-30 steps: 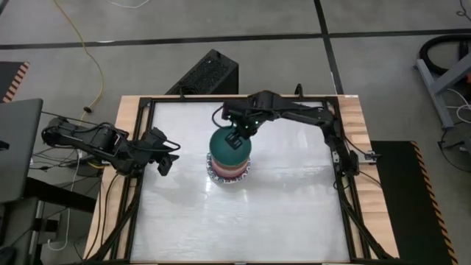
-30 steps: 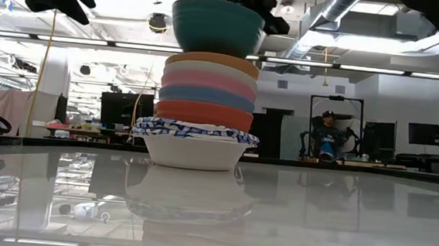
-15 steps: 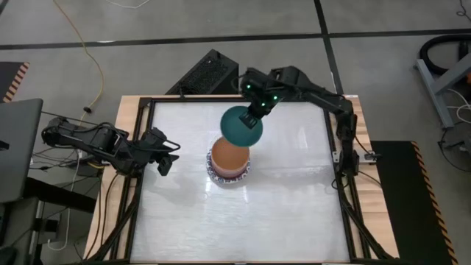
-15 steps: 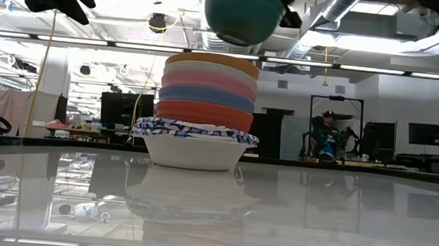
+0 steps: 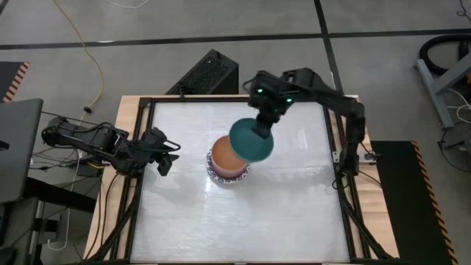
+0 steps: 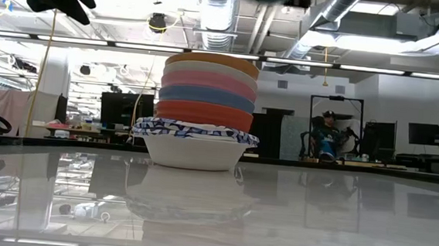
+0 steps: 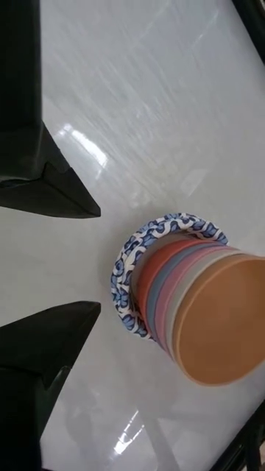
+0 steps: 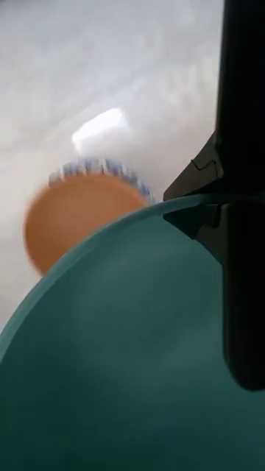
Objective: Nest bowls inside each other
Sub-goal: Stack the dark green bowl on top of the orange bowl
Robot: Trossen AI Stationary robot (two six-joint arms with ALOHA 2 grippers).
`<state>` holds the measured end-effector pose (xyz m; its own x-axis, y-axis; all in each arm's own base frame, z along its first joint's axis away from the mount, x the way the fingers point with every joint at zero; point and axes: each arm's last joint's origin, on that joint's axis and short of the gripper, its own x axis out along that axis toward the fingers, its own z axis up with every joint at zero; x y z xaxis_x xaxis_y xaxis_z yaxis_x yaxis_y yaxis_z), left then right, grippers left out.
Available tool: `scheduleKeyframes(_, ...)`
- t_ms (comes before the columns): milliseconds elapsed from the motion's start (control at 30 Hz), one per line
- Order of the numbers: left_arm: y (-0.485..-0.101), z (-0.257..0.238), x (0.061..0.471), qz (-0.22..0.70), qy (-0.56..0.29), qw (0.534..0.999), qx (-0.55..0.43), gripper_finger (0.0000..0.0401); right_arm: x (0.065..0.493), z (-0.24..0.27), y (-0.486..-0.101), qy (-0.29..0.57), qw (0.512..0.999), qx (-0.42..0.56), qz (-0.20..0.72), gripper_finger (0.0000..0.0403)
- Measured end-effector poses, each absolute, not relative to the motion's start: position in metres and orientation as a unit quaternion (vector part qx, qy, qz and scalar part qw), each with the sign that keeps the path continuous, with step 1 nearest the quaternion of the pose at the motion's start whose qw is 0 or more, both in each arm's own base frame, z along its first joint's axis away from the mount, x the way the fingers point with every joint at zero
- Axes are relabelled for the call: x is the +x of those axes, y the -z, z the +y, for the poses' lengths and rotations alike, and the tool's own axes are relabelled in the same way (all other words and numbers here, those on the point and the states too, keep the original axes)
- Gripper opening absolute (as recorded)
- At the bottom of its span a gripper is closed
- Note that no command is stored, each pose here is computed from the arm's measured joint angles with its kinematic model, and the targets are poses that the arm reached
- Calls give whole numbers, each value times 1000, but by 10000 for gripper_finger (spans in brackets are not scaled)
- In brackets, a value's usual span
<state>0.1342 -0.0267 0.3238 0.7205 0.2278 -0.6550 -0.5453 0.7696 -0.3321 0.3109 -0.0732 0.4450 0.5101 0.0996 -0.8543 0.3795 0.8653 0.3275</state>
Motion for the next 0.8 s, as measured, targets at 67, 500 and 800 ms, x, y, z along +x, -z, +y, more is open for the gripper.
scheduleKeyframes(67, -324, -27, 134, 303, -218, 890, -260, 185, 295, -72, -458, 58, 844, 255, 468, 7)
scheduleKeyframes(500, -324, -26, 134, 292, -234, 884, -279, 185, 147, -19, -528, 154, 901, 267, 305, 7)
scheduleKeyframes(800, -324, -23, 135, 288, -245, 881, -283, 185, 174, -13, -443, 232, 887, 287, 278, 7)
